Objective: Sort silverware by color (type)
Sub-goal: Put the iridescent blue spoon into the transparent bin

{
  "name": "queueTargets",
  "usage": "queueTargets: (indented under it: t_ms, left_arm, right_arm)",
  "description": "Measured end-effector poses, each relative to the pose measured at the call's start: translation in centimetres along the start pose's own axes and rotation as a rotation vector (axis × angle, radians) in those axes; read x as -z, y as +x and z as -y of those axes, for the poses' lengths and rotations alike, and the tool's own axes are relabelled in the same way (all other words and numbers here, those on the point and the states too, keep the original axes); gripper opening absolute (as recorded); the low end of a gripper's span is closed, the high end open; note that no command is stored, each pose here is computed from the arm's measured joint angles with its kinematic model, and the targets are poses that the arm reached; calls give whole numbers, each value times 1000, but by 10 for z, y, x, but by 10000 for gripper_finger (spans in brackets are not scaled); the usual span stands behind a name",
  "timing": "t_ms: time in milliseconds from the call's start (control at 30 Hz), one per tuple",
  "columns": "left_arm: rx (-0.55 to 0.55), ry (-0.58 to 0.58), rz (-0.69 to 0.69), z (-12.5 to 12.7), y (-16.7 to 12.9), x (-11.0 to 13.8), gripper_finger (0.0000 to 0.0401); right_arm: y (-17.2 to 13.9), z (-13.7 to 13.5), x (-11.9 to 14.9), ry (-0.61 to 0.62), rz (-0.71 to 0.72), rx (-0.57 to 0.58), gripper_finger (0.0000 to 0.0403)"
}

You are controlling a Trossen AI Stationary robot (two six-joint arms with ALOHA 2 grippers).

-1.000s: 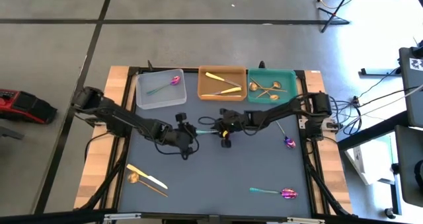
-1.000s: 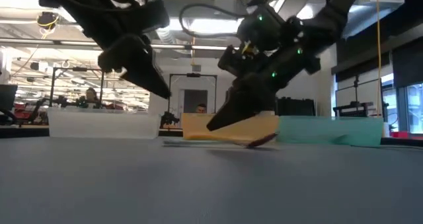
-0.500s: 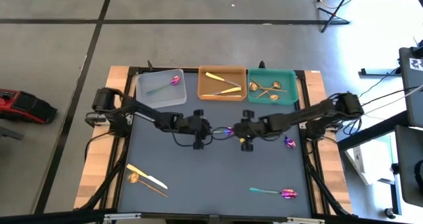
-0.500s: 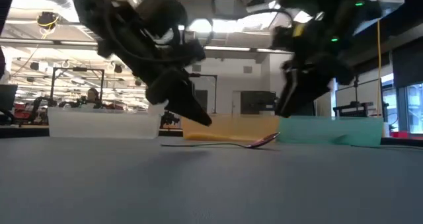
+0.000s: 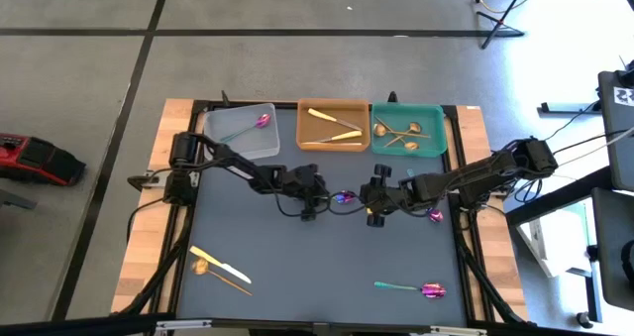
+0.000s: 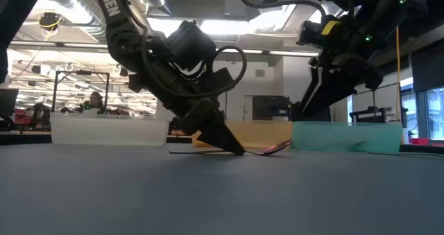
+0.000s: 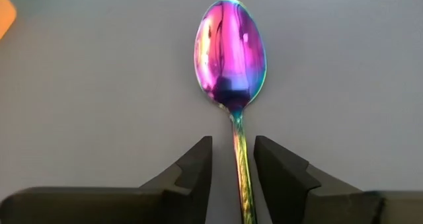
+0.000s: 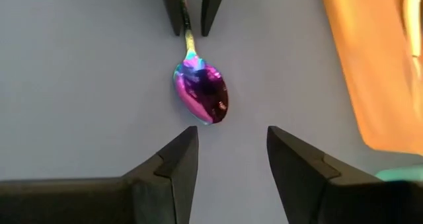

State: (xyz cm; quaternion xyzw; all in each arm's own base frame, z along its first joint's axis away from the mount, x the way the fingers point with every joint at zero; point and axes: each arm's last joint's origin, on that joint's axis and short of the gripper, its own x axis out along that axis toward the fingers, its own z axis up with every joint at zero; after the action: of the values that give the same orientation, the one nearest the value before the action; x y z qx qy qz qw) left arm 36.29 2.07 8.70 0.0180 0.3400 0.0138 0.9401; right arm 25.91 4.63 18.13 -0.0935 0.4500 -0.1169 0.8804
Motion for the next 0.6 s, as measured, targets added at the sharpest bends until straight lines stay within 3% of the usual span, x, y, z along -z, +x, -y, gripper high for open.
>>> queueTargets:
  t_ms: [300,600]
  left_arm:
    - [13,-1,-33,3,0,1,14]
    - [8,23,-102,17,-26,-9,30]
  right_arm:
    - [0,0,0,-18,2,-1,169]
    - [0,0,-3,-59,34,14,169]
